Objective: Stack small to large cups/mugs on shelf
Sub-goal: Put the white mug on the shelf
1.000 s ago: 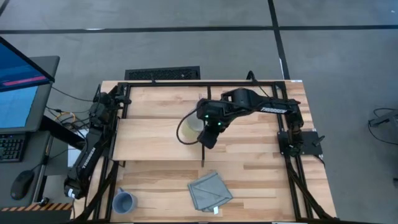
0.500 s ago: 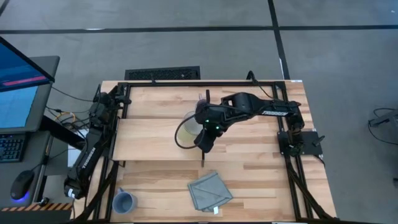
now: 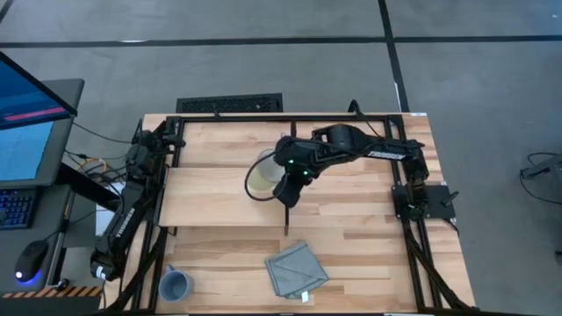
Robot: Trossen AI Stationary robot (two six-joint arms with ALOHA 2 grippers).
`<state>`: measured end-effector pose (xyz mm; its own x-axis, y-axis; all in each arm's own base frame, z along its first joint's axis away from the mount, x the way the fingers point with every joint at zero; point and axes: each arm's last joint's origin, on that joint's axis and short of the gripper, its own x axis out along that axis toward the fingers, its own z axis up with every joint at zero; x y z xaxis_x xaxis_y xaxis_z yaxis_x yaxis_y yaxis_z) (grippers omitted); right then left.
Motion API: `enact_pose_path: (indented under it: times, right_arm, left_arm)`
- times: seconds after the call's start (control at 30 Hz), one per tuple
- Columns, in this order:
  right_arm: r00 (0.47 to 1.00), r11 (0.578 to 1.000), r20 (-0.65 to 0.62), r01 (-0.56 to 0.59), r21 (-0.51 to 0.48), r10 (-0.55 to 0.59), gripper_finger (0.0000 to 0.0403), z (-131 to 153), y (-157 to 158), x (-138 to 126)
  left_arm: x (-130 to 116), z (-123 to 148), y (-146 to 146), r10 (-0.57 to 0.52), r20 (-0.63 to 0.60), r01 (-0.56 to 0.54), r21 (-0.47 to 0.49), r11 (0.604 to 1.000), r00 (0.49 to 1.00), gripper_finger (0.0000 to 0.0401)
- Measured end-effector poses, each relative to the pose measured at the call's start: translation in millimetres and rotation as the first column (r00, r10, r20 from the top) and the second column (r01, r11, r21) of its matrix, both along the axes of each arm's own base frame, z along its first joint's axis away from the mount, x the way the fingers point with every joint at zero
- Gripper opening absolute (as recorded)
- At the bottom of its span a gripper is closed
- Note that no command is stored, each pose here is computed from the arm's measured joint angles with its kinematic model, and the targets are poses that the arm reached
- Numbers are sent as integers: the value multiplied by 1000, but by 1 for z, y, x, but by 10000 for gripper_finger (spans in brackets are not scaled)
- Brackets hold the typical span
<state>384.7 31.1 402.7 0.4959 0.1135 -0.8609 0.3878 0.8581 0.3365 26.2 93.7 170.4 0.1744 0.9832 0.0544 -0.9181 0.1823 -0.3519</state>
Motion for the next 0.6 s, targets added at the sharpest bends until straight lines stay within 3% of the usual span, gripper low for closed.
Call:
enact_pose_path:
  times: [0.23,0.6]
  right_arm:
    - [997,997,-9,-72,-7,72,66,-18,3,19]
    - [991,999,-125,-48,3,48,66,-42,1,28]
  left_arm:
    - [0,0,0,0,-1,0,0,1000,1000,159]
    - [0,0,0,-1,-48,1,6,1000,999,159]
